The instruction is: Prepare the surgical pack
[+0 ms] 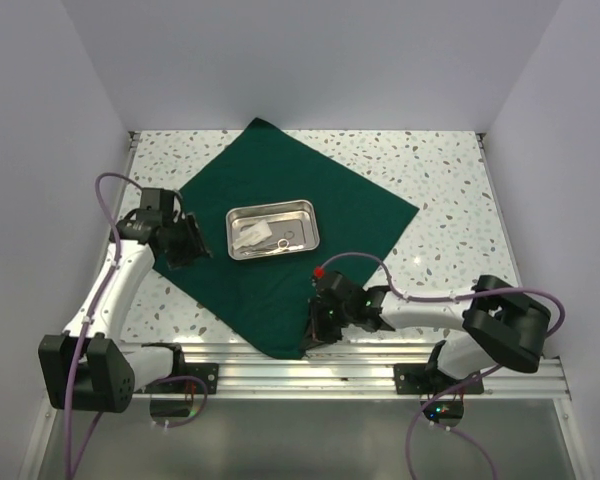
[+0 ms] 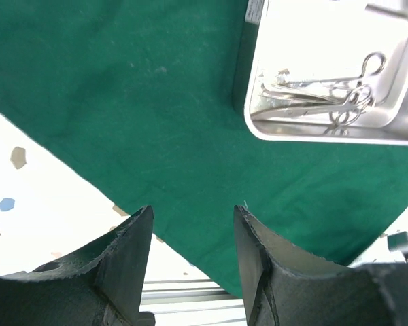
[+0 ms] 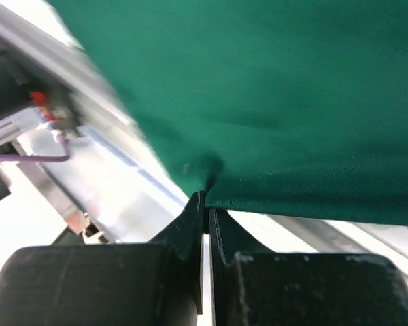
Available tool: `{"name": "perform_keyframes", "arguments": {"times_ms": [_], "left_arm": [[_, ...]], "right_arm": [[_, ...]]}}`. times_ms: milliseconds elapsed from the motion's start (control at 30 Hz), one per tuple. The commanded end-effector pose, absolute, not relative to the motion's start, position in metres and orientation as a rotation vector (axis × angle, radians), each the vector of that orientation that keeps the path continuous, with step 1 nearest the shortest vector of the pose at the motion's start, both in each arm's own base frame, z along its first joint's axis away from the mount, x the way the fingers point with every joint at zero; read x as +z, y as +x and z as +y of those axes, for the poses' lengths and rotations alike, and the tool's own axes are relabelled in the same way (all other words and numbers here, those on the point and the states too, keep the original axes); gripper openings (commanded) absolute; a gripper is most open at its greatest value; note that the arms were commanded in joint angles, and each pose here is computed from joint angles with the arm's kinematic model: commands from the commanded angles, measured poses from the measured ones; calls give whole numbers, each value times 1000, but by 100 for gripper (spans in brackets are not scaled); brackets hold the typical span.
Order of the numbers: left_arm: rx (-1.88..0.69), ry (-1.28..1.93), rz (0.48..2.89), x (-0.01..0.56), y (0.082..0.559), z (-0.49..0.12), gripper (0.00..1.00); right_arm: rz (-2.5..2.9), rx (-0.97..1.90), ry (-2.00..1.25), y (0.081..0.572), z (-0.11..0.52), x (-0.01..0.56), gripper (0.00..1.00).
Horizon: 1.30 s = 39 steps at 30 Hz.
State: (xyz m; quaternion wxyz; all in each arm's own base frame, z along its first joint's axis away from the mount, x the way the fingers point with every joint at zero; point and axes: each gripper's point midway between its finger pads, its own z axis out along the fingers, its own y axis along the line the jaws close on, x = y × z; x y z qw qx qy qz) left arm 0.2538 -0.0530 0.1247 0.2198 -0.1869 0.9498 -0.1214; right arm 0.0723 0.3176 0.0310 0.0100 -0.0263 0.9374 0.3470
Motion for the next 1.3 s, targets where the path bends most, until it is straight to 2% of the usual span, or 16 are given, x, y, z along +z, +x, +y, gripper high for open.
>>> {"name": "perform_keyframes", "arguments": {"times_ms": [0, 67, 100, 167, 200, 267, 400, 433, 467, 567, 867, 900, 1267], "left_arm": [[-269, -536, 2536, 160, 271, -42, 55], [-225, -538, 2487, 179, 279, -34, 56], [-216, -539, 2470, 186, 281, -33, 56], [-167, -557, 2422, 202, 286, -24, 57], [-162, -566, 2404, 208, 288, -23, 57], [-142, -578, 2363, 219, 291, -18, 58], [-108, -601, 2362, 219, 292, -14, 58], [-91, -605, 2373, 214, 294, -12, 58], [-83, -607, 2379, 211, 295, -11, 58], [-50, -600, 2408, 199, 299, -8, 58], [12, -547, 2466, 165, 317, -4, 58], [13, -543, 2461, 164, 321, -4, 58], [35, -483, 2505, 140, 342, -3, 58]], "right_arm": [[2773, 1144, -127, 109, 336, 85, 0], [2751, 1168, -107, 129, 338, 110, 0], [2693, 1188, -69, 157, 338, 129, 0], [2694, 1204, -50, 177, 337, 138, 0], [2627, 1231, -24, 204, 339, 163, 0], [2663, 1194, 10, 230, 335, 160, 0], [2582, 1249, 67, 291, 347, 197, 0], [2611, 1233, 90, 303, 349, 187, 0], [2562, 1256, 91, 322, 351, 205, 0], [2556, 1276, 117, 353, 356, 209, 0], [2547, 1293, 185, 414, 355, 208, 0], [2589, 1273, 199, 416, 355, 194, 0], [2542, 1276, 261, 452, 361, 192, 0]]}}
